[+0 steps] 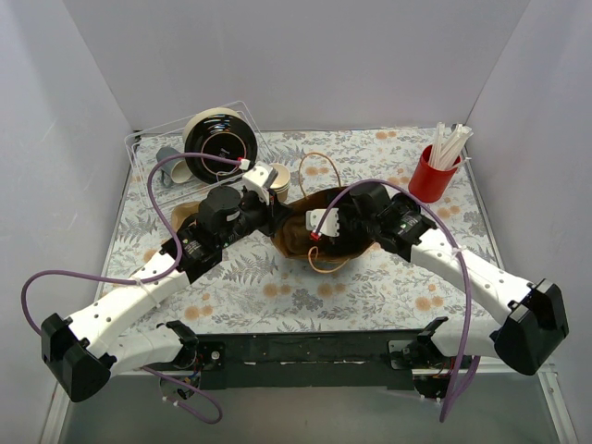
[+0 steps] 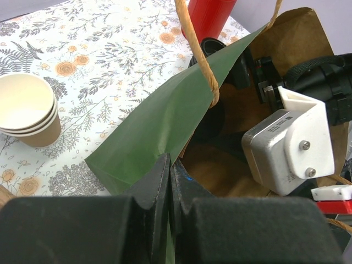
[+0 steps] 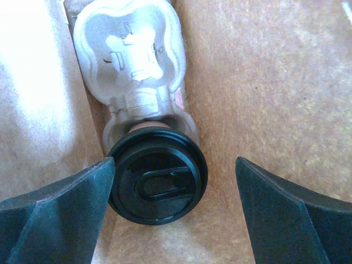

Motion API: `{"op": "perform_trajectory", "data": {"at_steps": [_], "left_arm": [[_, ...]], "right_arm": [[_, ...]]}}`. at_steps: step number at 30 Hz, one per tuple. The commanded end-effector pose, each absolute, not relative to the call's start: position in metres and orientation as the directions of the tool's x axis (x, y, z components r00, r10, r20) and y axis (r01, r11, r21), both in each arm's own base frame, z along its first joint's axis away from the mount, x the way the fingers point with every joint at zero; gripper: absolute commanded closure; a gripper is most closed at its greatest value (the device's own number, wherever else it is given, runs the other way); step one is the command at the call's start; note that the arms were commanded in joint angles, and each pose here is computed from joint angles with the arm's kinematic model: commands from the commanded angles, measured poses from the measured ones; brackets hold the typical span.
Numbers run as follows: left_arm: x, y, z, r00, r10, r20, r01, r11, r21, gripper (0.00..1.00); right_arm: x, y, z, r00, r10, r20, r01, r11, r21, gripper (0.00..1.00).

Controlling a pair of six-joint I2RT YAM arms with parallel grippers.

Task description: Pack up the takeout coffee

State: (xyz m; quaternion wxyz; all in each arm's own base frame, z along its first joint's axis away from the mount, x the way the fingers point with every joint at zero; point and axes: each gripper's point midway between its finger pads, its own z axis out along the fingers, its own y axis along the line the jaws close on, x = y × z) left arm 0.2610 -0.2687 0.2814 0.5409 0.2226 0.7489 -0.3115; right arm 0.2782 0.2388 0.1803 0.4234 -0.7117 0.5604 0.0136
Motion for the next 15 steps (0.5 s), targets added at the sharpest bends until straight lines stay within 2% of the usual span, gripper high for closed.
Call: {"op": "perform_trajectory", "data": {"at_steps": [1, 15], "left_arm": [[0.261, -0.268, 0.286, -0.306, 0.008, -0.952, 0.677, 0.705, -0.212, 1.0], [0.263, -0.268, 0.286, -0.318, 0.023, -0.948, 0.67, 0.713, -0.208, 1.0]], "right_arm": [[0.275, 0.241, 0.194, 0.402, -0.754, -0.52, -0.792, -0.002, -0.61, 0.01], [0.266, 0.238, 0.213, 0.416, -0.722, -0.552, -0.781, 0.027, -0.624, 0.02]]}}
